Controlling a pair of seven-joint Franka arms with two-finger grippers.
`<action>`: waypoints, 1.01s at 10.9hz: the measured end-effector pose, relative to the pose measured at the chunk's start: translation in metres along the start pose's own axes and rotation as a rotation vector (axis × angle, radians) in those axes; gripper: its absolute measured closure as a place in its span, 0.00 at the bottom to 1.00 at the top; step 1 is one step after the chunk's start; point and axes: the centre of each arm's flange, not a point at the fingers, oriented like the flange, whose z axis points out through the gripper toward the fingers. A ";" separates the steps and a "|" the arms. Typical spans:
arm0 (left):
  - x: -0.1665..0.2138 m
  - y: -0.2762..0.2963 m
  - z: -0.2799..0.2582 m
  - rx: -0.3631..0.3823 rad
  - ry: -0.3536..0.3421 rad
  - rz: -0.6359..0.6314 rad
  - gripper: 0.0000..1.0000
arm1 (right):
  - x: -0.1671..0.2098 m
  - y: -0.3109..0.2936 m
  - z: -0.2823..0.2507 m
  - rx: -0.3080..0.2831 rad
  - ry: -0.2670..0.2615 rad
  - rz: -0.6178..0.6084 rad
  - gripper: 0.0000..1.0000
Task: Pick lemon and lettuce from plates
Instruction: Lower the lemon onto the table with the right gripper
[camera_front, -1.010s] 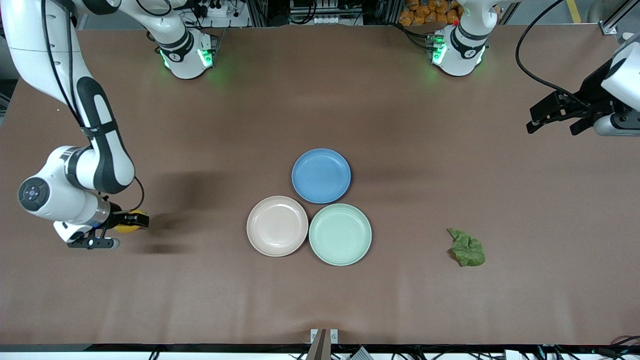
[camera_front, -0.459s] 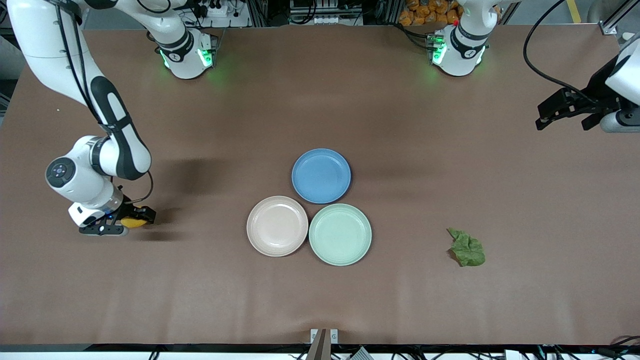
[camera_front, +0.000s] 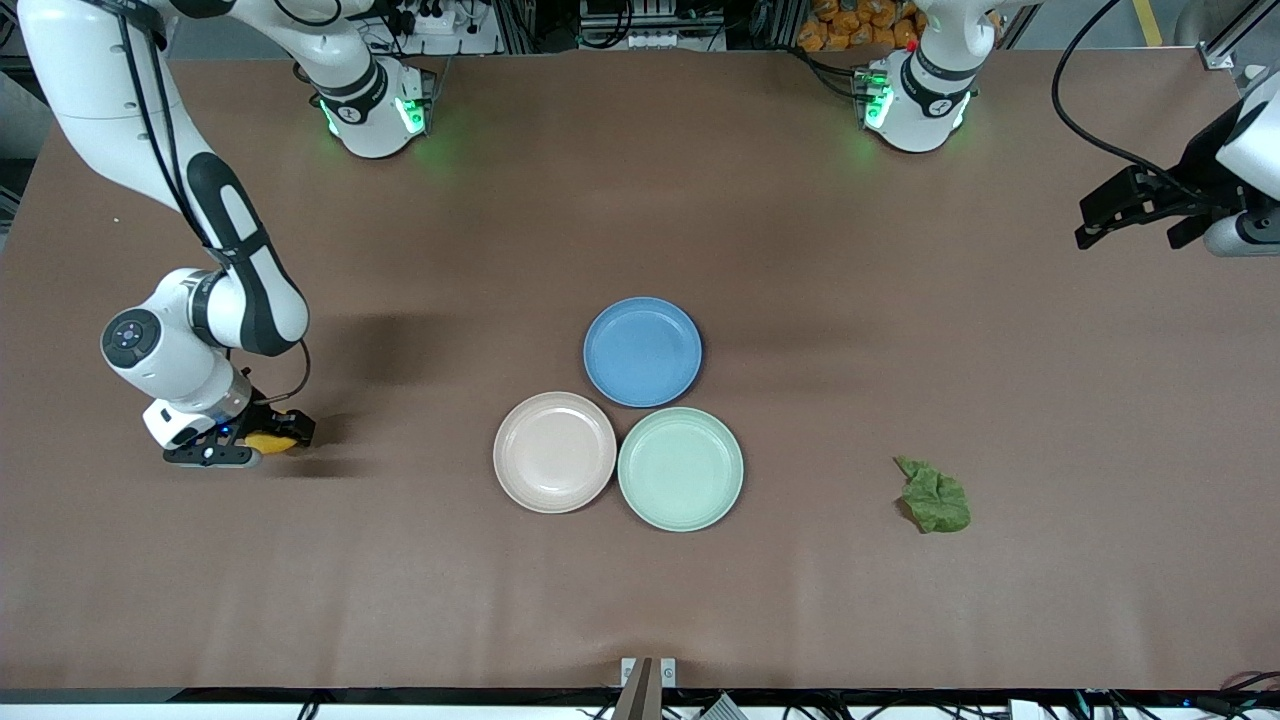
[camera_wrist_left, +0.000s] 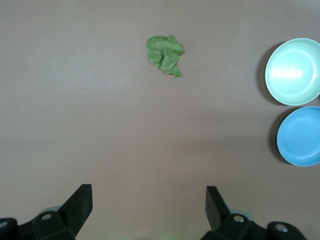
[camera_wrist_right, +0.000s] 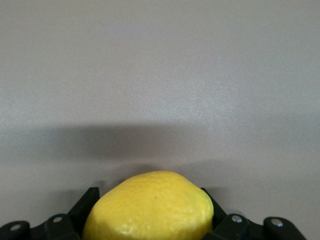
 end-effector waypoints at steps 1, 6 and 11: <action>-0.003 0.000 -0.003 0.001 -0.003 -0.001 0.00 | 0.000 0.000 0.000 0.000 0.001 0.000 0.15; -0.016 -0.006 -0.020 0.006 0.012 -0.013 0.00 | 0.001 -0.001 -0.002 0.000 0.007 -0.001 0.00; -0.005 -0.017 -0.011 0.003 0.067 -0.034 0.00 | 0.031 -0.004 -0.042 0.038 -0.116 -0.007 0.00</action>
